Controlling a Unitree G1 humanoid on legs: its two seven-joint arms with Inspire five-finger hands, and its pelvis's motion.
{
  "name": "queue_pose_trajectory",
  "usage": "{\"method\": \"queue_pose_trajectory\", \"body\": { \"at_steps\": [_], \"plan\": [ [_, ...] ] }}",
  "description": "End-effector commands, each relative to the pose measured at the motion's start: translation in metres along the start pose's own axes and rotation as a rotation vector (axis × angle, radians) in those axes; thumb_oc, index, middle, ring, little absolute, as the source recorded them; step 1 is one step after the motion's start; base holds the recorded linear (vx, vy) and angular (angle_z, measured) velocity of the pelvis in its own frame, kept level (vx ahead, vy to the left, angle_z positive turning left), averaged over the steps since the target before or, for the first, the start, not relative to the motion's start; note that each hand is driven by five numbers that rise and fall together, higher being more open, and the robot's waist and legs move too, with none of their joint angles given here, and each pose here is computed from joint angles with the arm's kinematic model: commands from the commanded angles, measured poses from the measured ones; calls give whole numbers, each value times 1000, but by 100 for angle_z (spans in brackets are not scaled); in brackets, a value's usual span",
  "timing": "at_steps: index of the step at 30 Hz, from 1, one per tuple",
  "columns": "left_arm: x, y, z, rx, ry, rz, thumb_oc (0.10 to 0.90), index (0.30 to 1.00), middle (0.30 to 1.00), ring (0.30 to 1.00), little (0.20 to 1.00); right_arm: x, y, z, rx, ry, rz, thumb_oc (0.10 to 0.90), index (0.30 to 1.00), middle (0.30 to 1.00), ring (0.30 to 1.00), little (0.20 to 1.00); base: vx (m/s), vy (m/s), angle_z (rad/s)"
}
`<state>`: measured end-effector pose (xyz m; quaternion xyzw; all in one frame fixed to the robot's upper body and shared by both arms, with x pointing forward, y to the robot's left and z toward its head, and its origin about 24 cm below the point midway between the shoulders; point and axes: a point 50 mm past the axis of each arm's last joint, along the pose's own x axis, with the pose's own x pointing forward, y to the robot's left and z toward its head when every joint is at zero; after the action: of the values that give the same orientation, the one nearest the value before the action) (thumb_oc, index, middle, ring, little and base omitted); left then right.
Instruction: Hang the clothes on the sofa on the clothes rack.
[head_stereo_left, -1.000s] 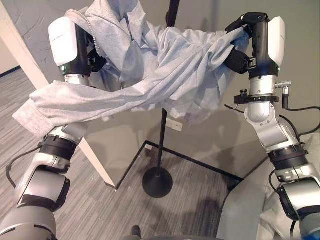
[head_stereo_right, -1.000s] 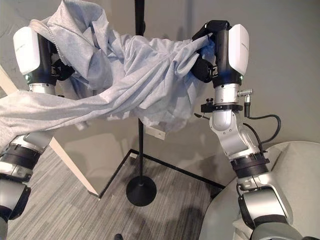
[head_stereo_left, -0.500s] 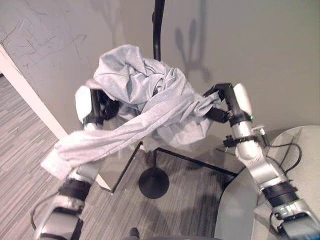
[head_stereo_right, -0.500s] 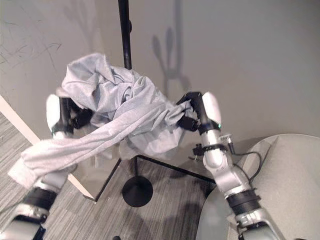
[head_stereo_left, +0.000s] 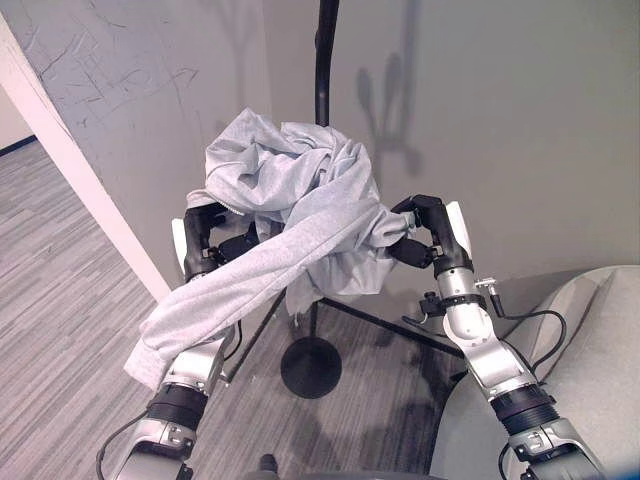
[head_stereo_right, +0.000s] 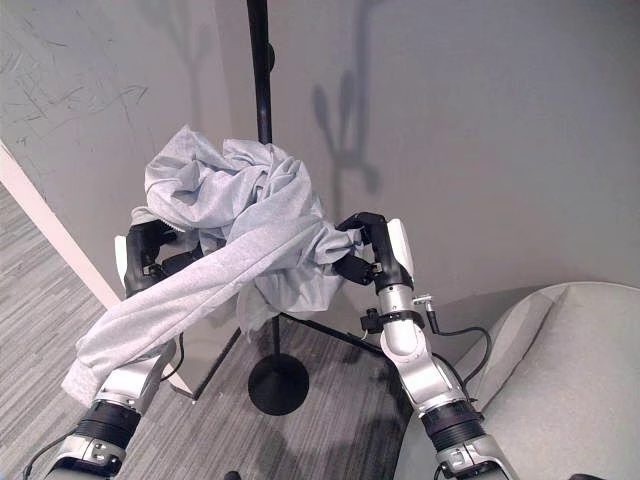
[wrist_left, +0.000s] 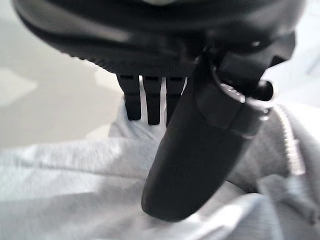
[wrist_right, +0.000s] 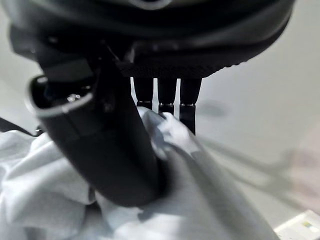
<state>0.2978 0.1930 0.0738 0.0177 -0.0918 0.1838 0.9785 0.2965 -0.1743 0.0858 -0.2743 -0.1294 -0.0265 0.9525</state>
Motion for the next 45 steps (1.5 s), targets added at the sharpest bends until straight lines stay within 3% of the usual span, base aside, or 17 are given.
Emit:
{"method": "queue_pose_trajectory", "body": {
  "at_steps": [1, 6, 14, 16, 17, 23, 27, 29, 32, 36, 39, 40, 42, 45],
  "plan": [
    [15, 16, 38, -148, -158, 17, 800, 900, 900, 900, 900, 13, -28, 21, 40, -112, -123, 800, 900, 900, 900, 900, 0, 0, 0],
    [-1, 21, 43, -272, -126, -109, 800, 900, 900, 900, 900, 6, -47, 23, 9, -121, -167, 800, 900, 900, 900, 900, 0, 0, 0],
    [-38, 43, 21, -229, 13, -287, 800, 900, 900, 900, 900, -22, -58, 6, 85, -49, -199, 800, 900, 900, 900, 900, -4, 2, 0],
    [-50, 54, 7, -262, 102, -348, 800, 900, 900, 900, 900, -30, -57, -2, 117, -14, -189, 800, 900, 900, 900, 900, -17, 6, 0],
    [-63, 65, -14, -366, 230, -373, 800, 900, 900, 900, 900, -38, -53, -11, 146, 25, -164, 800, 900, 900, 900, 900, 0, 0, 0],
    [-90, 80, -63, -417, 453, -322, 800, 900, 900, 900, 900, -56, -42, -30, 237, 128, -136, 800, 900, 900, 900, 900, 0, 0, 0],
    [-118, 95, -99, -305, 628, -288, 800, 900, 900, 900, 900, -67, -31, -45, 288, 215, -119, 800, 900, 900, 900, 900, 0, 0, 0],
    [-146, 104, -128, -242, 796, -256, 800, 900, 900, 900, 900, -80, -19, -59, 316, 300, -83, 800, 900, 900, 900, 900, 0, 0, 0],
    [-160, 107, -141, -234, 870, -223, 800, 900, 900, 900, 900, -88, -11, -71, 344, 370, -63, 800, 900, 900, 900, 900, 0, 0, 0],
    [-195, 114, -174, -193, 1072, -54, 800, 900, 900, 900, 900, -117, 22, -105, 555, 614, -63, 800, 900, 900, 900, 900, 0, 0, 0],
    [-231, 124, -195, -126, 1306, 134, 800, 900, 900, 900, 900, -182, 83, -146, 873, 1093, -31, 800, 900, 900, 900, 900, 0, 0, 0],
    [-230, 124, -195, -126, 1304, 133, 800, 900, 900, 900, 900, -182, 83, -146, 874, 1091, -31, 800, 900, 900, 900, 900, 21, -8, 6],
    [-248, 126, -199, -25, 1413, 102, 800, 900, 900, 900, 900, -232, 109, -156, 961, 1393, -17, 800, 900, 900, 900, 900, 55, -3, 9],
    [-258, 120, -200, 55, 1477, 15, 800, 900, 900, 900, 900, -282, 109, -162, 1035, 1659, -212, 800, 900, 900, 900, 900, 70, 8, 4]
  ]
}}
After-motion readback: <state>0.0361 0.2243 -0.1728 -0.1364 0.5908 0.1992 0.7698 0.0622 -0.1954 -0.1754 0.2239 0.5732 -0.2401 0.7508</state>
